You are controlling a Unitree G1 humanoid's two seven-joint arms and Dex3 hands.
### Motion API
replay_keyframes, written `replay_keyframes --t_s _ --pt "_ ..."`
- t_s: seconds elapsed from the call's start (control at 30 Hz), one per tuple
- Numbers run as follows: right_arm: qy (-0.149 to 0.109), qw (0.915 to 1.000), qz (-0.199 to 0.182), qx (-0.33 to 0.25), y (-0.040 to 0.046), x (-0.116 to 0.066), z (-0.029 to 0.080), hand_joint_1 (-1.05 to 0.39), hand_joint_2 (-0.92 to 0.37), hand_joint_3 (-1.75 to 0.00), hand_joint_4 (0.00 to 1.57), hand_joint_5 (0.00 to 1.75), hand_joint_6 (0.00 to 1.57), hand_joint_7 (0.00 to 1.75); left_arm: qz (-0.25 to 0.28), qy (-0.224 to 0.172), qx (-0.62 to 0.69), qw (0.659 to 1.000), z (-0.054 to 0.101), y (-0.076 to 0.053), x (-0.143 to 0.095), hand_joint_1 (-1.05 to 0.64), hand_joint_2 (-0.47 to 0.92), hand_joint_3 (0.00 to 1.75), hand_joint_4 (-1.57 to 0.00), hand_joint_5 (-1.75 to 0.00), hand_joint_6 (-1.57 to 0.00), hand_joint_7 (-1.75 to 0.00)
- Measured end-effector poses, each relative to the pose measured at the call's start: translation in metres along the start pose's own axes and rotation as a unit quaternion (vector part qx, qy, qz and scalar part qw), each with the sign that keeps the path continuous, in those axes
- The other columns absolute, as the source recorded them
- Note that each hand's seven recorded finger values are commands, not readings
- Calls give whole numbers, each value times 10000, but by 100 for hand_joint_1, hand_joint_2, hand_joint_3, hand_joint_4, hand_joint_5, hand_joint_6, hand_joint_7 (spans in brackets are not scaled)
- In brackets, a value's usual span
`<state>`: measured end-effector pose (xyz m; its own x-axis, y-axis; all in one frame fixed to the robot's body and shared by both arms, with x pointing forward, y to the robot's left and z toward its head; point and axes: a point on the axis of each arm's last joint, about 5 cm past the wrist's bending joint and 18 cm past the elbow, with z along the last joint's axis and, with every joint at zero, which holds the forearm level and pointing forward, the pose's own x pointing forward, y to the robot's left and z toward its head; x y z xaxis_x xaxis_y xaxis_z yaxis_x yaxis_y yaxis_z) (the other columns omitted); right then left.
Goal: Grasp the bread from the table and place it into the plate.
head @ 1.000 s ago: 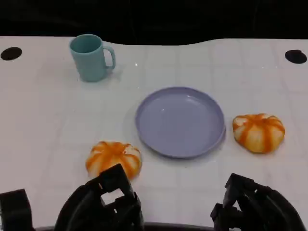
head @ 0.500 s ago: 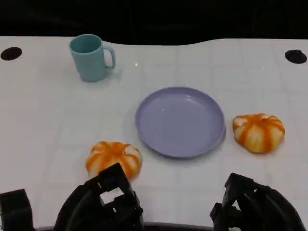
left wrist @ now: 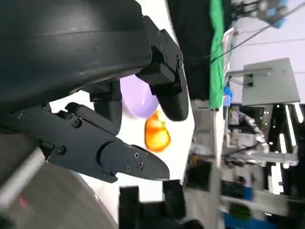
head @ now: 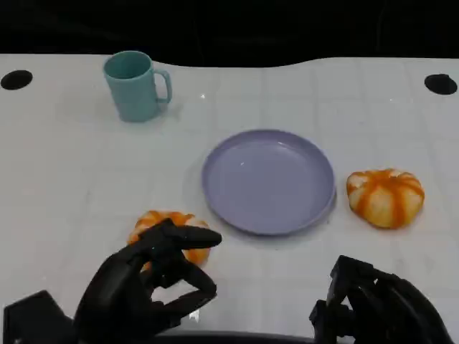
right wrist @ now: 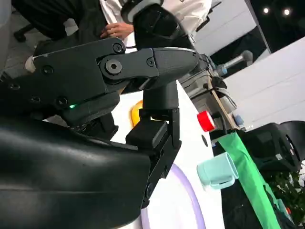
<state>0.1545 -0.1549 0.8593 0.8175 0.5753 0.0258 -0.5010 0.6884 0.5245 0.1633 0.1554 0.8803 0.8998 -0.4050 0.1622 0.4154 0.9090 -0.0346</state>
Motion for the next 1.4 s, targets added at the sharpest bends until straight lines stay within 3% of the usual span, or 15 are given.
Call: replay_keyframes --t_s 0.3,0.43,0.7,1.03,1.23,1.4 --pt "47 10000 7 -14 17 12 -13 -70 -92 -24 85 164 75 139 26 -39 2837 9589 323 93 45 -52 87 0 -31 -62 -45 -3" --pt "67 10000 -2 -41 19 17 -14 -71 -92 -24 84 164 74 139 74 -5 4079 9130 447 84 80 -58 88 0 -32 -46 -41 0" --pt "73 10000 -19 -54 19 24 -13 -71 -92 -24 84 162 74 137 -76 349 5960 8022 574 -14 250 -65 85 0 -23 -35 -24 0" --pt "97 9999 -45 -71 23 21 -19 -71 -92 -24 84 162 74 137 -515 1099 6841 7192 504 -142 512 -65 84 0 -28 -25 -25 -1" --pt "98 9999 -50 -71 27 20 -22 -71 -92 -24 84 162 75 138 -921 1680 6854 7025 366 -187 625 -66 85 0 -30 -21 -24 -1" --pt "100 9999 -79 -71 29 20 -23 -71 -92 -24 85 161 75 138 -1039 1928 6914 6884 260 -194 735 -69 86 1 -31 -18 -23 0"
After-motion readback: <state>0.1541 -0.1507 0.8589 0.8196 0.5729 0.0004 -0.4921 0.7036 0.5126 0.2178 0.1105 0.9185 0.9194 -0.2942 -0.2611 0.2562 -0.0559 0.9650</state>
